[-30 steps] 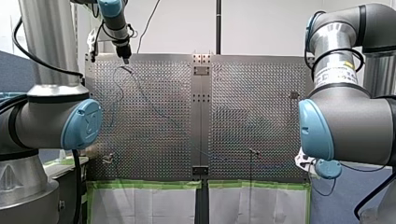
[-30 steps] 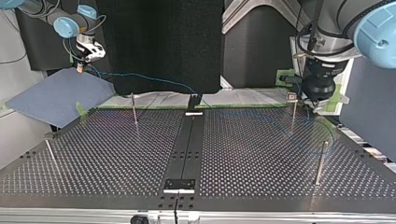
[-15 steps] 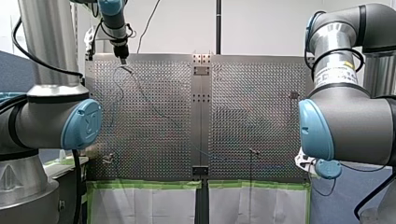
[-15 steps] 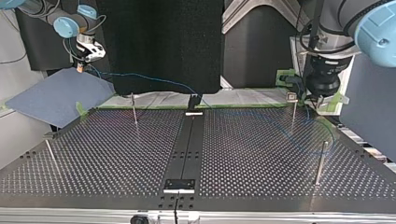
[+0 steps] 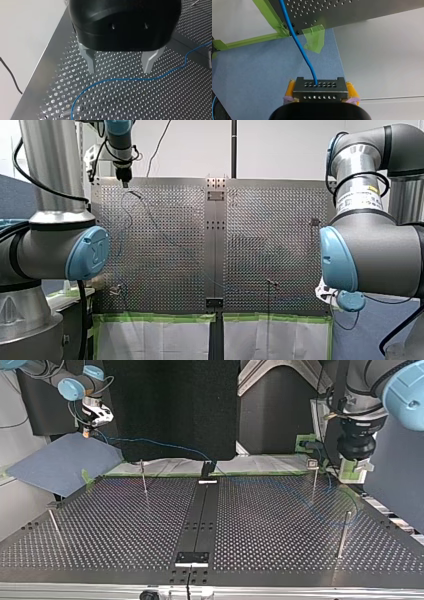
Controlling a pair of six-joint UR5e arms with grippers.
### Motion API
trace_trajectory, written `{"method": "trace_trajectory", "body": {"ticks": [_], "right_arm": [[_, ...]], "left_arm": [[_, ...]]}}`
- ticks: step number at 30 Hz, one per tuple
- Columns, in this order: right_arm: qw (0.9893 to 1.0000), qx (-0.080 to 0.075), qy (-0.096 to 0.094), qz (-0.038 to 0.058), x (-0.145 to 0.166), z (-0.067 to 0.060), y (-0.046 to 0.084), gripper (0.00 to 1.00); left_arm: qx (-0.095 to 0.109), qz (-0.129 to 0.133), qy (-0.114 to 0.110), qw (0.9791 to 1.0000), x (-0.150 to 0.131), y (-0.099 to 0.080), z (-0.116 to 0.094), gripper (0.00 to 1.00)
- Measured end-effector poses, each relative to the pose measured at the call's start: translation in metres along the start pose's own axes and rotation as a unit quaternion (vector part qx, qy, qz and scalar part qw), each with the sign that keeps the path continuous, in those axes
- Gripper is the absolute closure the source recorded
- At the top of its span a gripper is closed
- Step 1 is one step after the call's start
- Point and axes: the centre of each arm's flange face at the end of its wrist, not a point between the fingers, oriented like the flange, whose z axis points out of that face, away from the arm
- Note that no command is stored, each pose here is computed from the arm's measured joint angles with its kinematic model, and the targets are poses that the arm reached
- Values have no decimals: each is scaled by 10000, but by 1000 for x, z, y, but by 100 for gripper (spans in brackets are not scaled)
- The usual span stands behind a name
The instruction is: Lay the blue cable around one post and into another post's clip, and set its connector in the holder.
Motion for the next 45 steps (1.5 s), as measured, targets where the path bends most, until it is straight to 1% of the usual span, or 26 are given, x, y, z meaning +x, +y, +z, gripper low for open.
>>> {"method": "trace_trajectory", "body": {"ticks": [1, 2, 8, 11, 31, 34, 37, 38, 41, 45], "right_arm": [[10000, 0, 0, -1, 0, 0, 0, 100], [10000, 1, -1, -3, 0, 0, 0, 100], [10000, 7, -4, -12, 0, 0, -1, 100], [10000, 14, -5, -15, -1, 0, -1, 100], [10000, 37, -10, -21, -1, -1, -4, 100], [10000, 37, -11, -21, -1, -1, -4, 100], [10000, 37, -11, -21, -1, -1, -4, 100], [10000, 37, -11, -21, -1, -1, -4, 100], [10000, 37, -12, -23, -1, -1, -4, 100], [10000, 36, -12, -27, -1, -1, -4, 100]], "left_arm": [[-27, 2, 1, 10000, 0, 1, 0, 9], [-72, 6, 0, 10000, 0, 2, 0, 12], [-367, 67, 10, 9993, -1, 9, -2, 12], [-435, 82, 6, 9990, -1, 11, -2, 12], [-451, 83, -30, 9989, -2, 11, -2, 12], [-435, 44, -99, 9990, -3, 11, -1, 12], [-403, -71, -263, 9988, -7, 11, -5, 12], [-380, -140, -350, 9986, -9, 12, -8, 12], [-314, -323, -561, 9974, -15, 13, -15, 12], [-239, -553, -760, 9953, -19, 12, -17, 12]]}}
